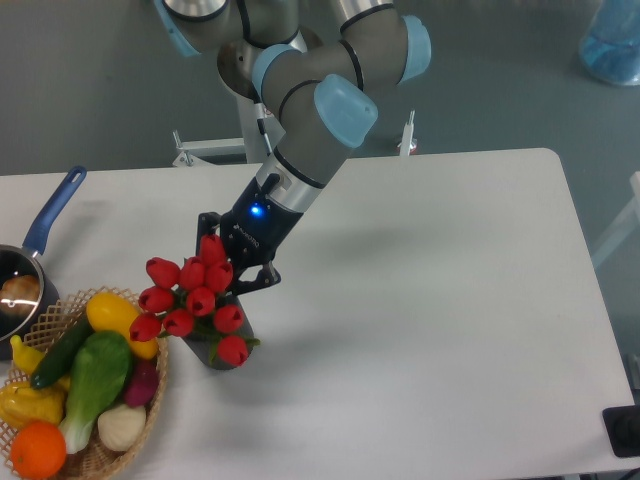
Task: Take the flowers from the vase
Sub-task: 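Close the gripper around the tulip stems at the vase rim, then lift the gripped tulips straight up out of the grey vase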
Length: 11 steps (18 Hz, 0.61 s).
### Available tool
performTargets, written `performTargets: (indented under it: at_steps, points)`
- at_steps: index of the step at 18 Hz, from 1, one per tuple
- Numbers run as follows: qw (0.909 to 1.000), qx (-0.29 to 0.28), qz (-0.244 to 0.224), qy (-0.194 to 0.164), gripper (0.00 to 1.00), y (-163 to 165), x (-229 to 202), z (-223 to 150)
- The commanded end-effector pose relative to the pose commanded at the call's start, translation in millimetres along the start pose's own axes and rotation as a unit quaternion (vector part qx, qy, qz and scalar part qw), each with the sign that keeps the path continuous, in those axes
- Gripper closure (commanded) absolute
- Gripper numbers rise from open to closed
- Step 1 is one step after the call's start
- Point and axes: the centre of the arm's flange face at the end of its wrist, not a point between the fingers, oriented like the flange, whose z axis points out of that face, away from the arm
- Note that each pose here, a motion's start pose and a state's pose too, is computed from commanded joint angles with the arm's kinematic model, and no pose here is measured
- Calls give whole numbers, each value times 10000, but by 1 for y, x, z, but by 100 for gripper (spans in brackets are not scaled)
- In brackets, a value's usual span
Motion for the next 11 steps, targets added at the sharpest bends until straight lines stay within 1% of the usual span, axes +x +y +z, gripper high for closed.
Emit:
performTargets:
  at_steps: [5, 11]
  points:
    - [9996, 267, -7, -98, 78, -4, 5, -25]
    - [9990, 364, -3, -256, 78, -10, 8, -46]
